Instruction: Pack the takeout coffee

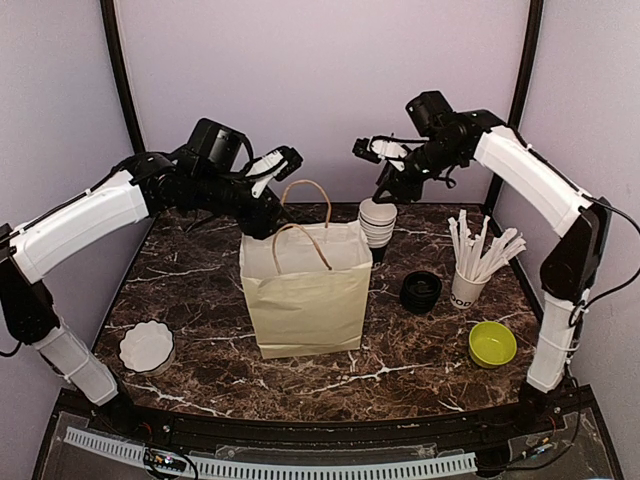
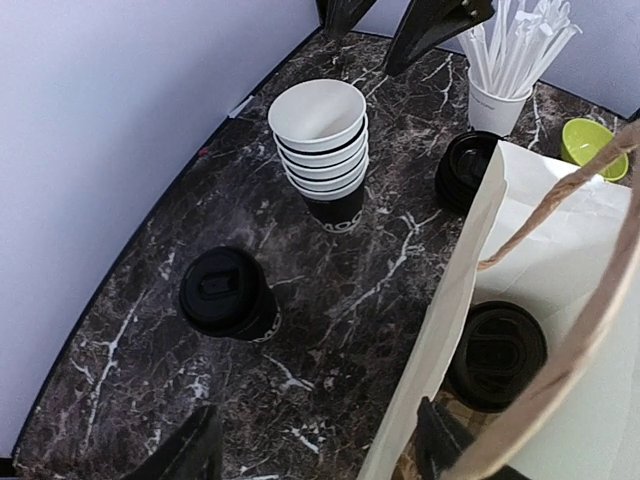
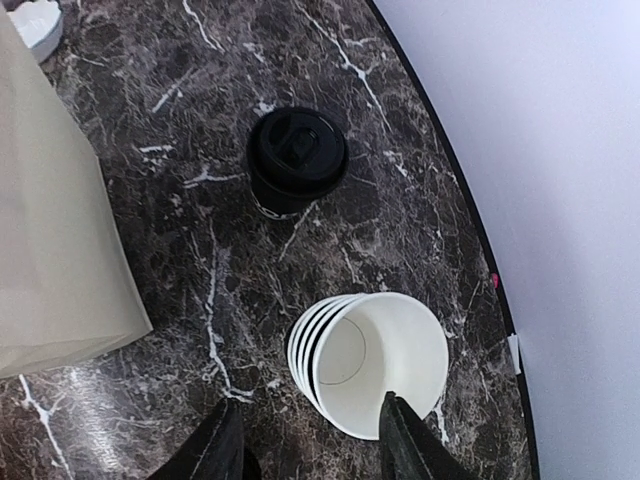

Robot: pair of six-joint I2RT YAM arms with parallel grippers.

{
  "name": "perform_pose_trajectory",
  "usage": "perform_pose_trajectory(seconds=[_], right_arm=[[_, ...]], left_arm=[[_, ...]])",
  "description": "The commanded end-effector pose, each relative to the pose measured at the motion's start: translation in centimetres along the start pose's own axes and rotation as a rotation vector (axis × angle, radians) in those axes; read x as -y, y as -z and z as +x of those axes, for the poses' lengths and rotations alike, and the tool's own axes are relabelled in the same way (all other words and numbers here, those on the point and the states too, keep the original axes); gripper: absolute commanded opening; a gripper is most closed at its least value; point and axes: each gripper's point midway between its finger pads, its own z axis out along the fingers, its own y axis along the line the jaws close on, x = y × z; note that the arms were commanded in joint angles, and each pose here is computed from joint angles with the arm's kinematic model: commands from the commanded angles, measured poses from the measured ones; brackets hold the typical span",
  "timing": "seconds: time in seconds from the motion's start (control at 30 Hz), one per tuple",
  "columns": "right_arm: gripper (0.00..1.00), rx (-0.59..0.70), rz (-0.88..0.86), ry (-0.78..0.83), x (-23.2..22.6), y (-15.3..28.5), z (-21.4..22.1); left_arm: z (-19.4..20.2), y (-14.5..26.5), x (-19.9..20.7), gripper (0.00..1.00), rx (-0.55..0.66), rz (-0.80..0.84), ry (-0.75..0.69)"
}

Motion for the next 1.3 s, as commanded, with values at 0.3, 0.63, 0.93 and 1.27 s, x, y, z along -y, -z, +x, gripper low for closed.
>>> perform_pose_trajectory(seconds=[0.3, 0.63, 0.93, 1.27], right_arm=[[0.47, 0.177, -0.076, 0.003, -4.2, 9.3, -1.1], [0.45, 0.229, 0.011, -0.088, -0.3, 11.8, -0.3], [0.45, 0.222, -0.003, -0.121, 0.1, 11.7, 0.7], [0.44, 0.224, -0.02, -0.144, 0.5, 10.9, 0.9]], left_arm=[[-2.7, -0.9, 7.8, 0.1, 0.036, 0.563, 0.018], [-7.2, -1.7, 9.8, 0.0, 0.134, 0.721, 0.136], [-8.6, -2.5, 14.4, 0.0, 0.057, 0.831, 0.27], [-7.8, -5.0, 14.6, 0.0, -0.058, 0.816, 0.405]])
